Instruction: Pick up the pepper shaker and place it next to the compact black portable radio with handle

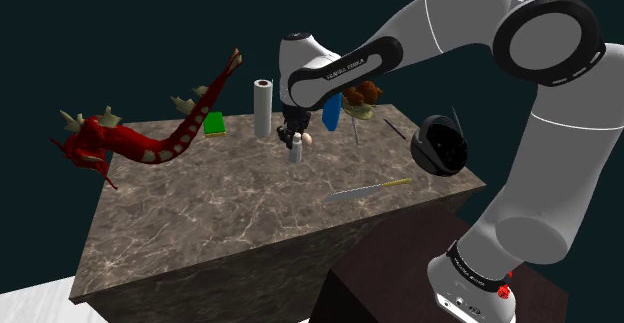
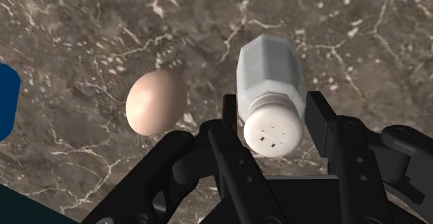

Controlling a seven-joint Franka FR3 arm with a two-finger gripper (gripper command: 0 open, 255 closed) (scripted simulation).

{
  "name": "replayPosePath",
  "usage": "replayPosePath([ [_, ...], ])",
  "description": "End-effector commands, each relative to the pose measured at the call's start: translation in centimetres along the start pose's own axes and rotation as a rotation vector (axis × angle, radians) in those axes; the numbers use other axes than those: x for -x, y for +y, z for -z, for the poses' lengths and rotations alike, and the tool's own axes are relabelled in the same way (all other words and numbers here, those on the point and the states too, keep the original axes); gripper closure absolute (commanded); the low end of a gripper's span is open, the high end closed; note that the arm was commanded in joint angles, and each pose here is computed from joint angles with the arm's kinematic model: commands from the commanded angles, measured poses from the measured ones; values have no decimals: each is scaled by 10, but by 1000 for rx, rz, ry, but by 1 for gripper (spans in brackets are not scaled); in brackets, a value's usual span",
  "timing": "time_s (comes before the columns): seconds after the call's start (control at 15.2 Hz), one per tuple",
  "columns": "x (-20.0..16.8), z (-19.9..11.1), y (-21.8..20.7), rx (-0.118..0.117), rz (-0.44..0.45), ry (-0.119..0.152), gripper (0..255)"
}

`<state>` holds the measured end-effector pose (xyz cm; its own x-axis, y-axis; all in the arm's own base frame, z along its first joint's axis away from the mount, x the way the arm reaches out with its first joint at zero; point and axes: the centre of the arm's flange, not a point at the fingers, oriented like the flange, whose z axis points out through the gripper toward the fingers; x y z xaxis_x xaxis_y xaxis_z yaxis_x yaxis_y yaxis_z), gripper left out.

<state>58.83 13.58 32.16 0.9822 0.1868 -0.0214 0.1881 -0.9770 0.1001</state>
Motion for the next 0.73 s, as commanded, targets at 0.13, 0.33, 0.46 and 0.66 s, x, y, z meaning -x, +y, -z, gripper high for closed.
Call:
replayPosePath([
  [0.13, 0, 10, 1, 0, 0, -1, 255],
  [0.33, 1, 26, 3, 0, 0, -1, 255],
  [0.46, 1, 36, 4, 0, 0, -1, 255],
  [0.66, 1, 52, 5, 0, 0, -1, 255],
])
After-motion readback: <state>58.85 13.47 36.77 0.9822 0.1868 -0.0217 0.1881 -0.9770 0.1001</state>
